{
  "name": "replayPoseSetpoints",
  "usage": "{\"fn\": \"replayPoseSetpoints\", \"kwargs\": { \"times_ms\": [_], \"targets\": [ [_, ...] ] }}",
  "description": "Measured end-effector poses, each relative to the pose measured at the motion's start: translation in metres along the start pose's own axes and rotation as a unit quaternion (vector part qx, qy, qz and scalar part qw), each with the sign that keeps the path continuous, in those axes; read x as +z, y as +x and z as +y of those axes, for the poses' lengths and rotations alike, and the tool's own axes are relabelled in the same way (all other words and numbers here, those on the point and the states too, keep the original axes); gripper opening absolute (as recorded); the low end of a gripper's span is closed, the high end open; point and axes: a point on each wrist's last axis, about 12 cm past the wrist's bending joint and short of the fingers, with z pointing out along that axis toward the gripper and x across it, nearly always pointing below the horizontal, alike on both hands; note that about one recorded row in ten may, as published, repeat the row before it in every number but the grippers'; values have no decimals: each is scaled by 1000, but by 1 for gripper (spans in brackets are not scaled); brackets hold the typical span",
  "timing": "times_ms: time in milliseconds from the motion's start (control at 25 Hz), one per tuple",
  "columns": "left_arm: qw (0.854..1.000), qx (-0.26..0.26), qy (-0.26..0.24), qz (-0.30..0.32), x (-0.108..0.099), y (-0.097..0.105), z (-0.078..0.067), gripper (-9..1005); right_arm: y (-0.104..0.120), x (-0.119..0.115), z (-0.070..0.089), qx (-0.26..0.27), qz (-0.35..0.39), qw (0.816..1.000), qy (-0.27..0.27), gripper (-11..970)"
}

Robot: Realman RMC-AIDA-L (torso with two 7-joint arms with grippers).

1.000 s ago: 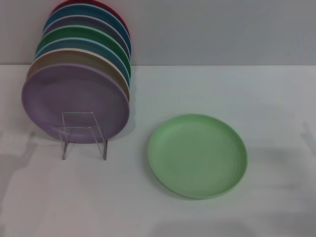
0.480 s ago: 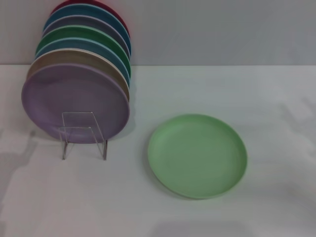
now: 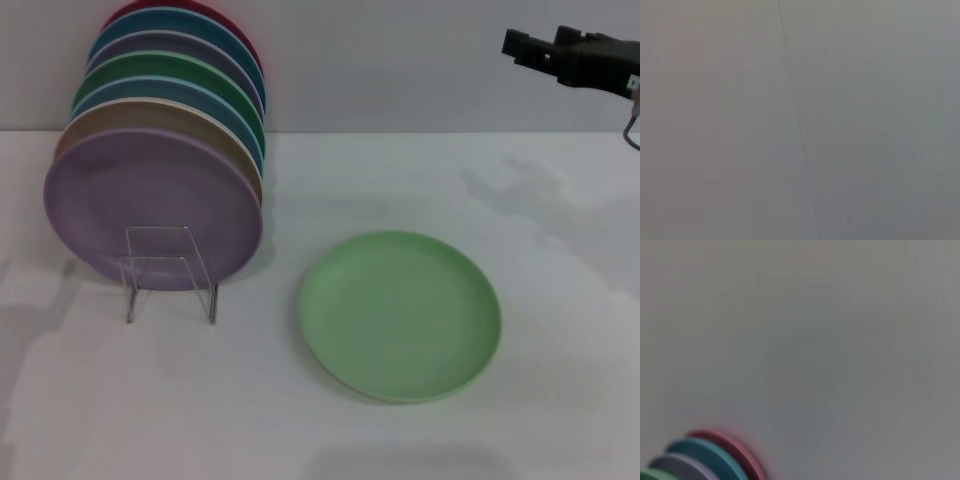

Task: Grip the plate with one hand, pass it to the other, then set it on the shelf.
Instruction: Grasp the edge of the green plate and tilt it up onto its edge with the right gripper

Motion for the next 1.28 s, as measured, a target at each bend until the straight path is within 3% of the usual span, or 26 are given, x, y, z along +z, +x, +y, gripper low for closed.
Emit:
{"fn": "replayPoseSetpoints", "kwargs": {
  "times_ms": [40,80,160,280,360,400,560,800,1280],
  "targets": [
    [1000,0,0,1,1,0,0,818,-12,0,4,8,51,998,23,797],
    [1000,0,0,1,1,0,0,818,-12,0,4,8,51,998,23,797],
    [1000,0,0,2,1,1,0,818,-15,-3,7,44,160,984,57,796],
    [1000,0,0,2,2,1,0,818,-14,-6,6,70,209,973,73,795],
    [1000,0,0,2,2,1,0,818,-10,-6,3,85,283,952,75,795],
    [1000,0,0,2,2,1,0,818,-10,-6,3,85,283,952,75,793],
    [1000,0,-2,2,2,1,0,817,1,3,-2,78,372,921,81,786],
    [1000,0,-1,0,4,0,0,817,14,20,0,77,418,903,61,776],
    [1000,1,0,-2,6,0,1,817,37,42,2,70,450,889,49,755]
  ]
}}
